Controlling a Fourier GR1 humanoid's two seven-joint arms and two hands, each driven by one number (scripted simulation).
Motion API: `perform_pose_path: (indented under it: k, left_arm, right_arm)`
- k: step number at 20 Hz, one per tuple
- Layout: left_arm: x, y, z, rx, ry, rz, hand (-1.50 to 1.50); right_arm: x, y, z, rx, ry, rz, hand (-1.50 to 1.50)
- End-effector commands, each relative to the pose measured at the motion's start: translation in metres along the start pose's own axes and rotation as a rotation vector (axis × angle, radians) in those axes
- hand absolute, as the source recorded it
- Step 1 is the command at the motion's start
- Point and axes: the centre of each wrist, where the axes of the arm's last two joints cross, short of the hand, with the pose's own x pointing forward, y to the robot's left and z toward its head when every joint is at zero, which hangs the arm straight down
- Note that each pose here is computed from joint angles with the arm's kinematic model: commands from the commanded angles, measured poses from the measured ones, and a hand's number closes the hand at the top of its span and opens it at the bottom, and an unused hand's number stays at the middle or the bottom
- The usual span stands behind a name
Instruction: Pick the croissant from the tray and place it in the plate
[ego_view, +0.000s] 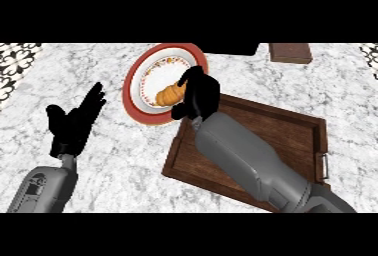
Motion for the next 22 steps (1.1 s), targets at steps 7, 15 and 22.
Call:
perform_pose_path:
  k: [7,15,22]
  left_arm:
    - [-0.021,0.005,0.01,0.012,0.01,0.003,0.0]
    - [-0.006,0.015,0.003,0.038,0.023,0.005,0.0]
    - [-0.007,0.015,0.011,0.041,0.02,-0.01,0.0]
  right_arm:
    - [0.017,-0.006,0.004,-0.118,-0.3,-0.201,-1.5]
    - [0.041,-0.032,0.026,-0.114,-0.279,-0.596,-1.5]
    - [0.033,-0.044,0.025,0.093,-0.204,-0.786,-1.5]
